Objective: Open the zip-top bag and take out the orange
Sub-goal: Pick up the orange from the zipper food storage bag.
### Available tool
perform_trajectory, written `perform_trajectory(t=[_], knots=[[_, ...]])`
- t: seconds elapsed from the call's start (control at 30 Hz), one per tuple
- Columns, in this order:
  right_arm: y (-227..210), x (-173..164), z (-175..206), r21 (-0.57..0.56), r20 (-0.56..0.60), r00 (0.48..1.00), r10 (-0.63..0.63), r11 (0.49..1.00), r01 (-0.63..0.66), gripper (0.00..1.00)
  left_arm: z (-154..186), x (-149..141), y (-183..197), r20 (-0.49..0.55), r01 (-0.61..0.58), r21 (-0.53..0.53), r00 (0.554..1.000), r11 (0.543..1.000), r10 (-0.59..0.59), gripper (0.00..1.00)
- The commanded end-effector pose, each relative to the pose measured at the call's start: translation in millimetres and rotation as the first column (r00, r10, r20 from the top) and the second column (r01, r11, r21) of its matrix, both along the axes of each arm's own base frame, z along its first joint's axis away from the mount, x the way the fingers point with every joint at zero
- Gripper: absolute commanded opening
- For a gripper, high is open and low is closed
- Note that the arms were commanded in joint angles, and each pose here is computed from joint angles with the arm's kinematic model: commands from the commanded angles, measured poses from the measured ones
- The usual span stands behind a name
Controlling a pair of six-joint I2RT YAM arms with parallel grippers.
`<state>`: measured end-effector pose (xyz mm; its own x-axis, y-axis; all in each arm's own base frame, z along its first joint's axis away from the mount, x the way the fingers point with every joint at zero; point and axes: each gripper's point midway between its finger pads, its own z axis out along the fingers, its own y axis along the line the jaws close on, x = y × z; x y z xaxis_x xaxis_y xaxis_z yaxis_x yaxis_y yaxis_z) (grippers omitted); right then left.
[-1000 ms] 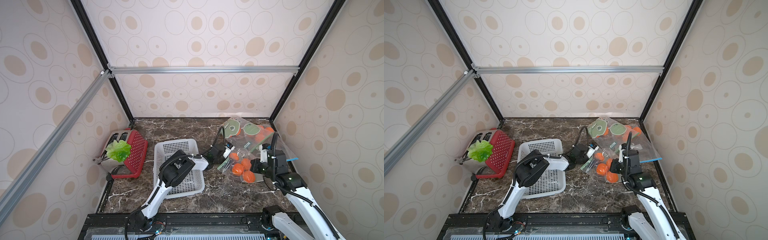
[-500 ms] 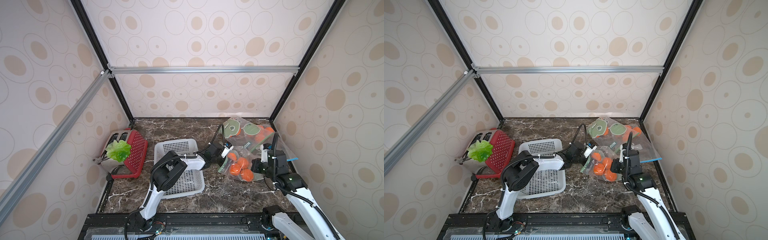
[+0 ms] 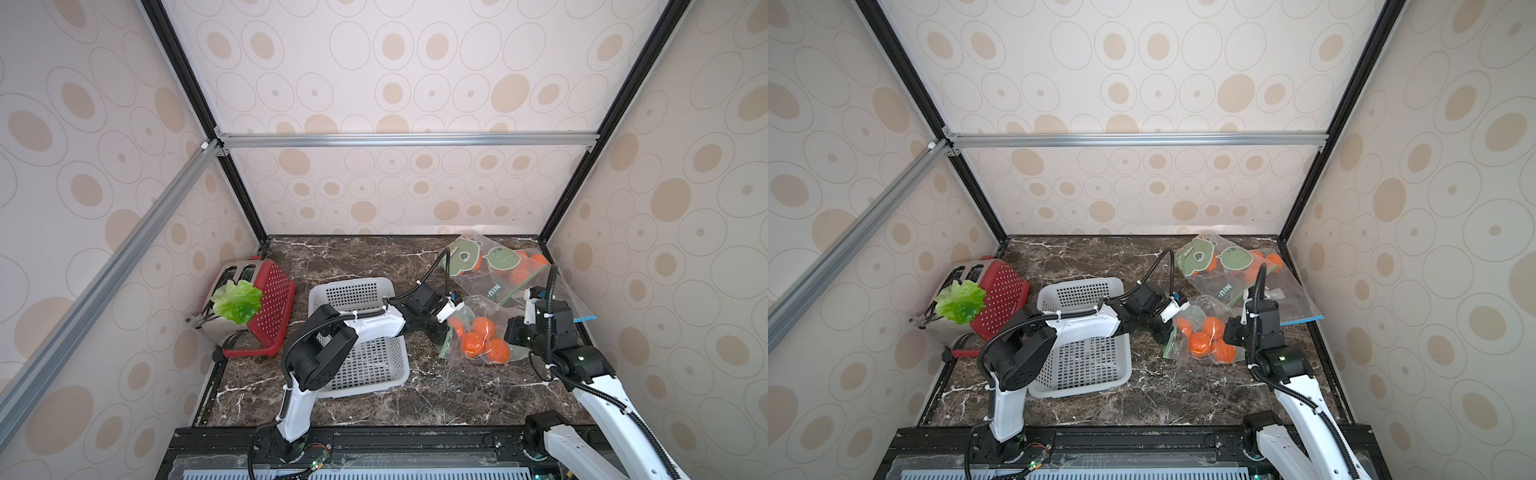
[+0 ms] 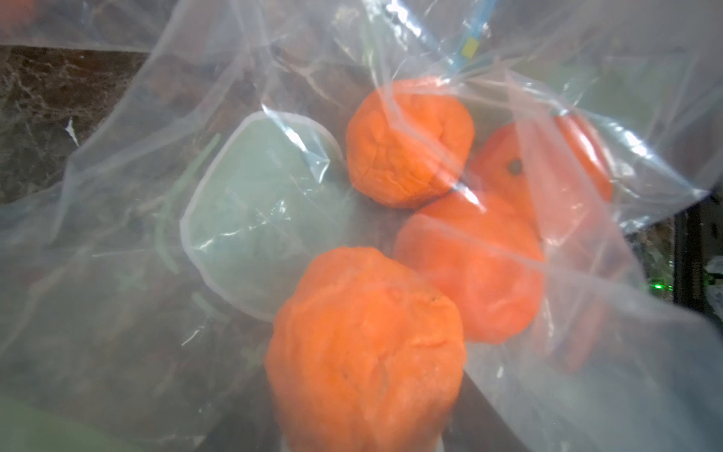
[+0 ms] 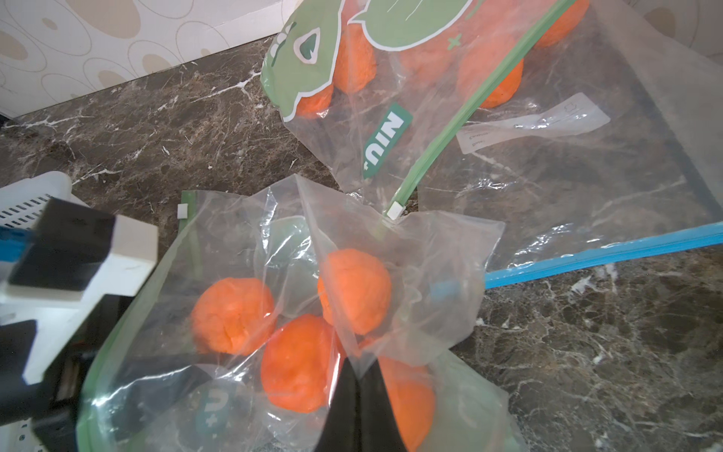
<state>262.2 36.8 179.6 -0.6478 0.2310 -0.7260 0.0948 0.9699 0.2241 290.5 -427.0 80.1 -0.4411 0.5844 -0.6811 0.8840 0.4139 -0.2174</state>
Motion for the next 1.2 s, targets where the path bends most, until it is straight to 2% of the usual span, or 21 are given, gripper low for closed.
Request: perform_trajectory(t=[0.0,0.3,0.47,0.77,1.03,1.17], knots=[[-5,-1,0,-0.013,0.004,1.000,-0.021,1.000,0.021,0.00,20,-10,5,0.007,0.061,0.006,0.998,0.998,-0.062,0.49],[-5,-1,-2,-0.009,0.001,1.000,-0.017,1.000,0.017,0.00,33,-21,33,-0.004,0.061,0.104,0.998,0.993,-0.061,0.49],[-5,-1,-3,-0.010,-0.002,1.000,-0.019,1.000,0.019,0.00,29,-27,48,-0.049,0.064,0.165,0.997,0.984,-0.056,0.48],[-5,-1,-3,-0.009,-0.005,1.000,-0.018,1.000,0.018,0.00,45,-40,66,-0.045,0.060,0.164,0.998,0.985,-0.053,0.47],[-4,0,-3,-0.005,-0.003,1.000,-0.015,1.000,0.015,0.00,48,-44,99,-0.014,0.001,0.209,1.000,0.978,0.002,0.47],[-4,0,-3,-0.005,-0.001,1.000,-0.016,1.000,0.016,0.00,45,-51,94,-0.063,0.031,0.189,0.998,0.982,-0.020,0.46]])
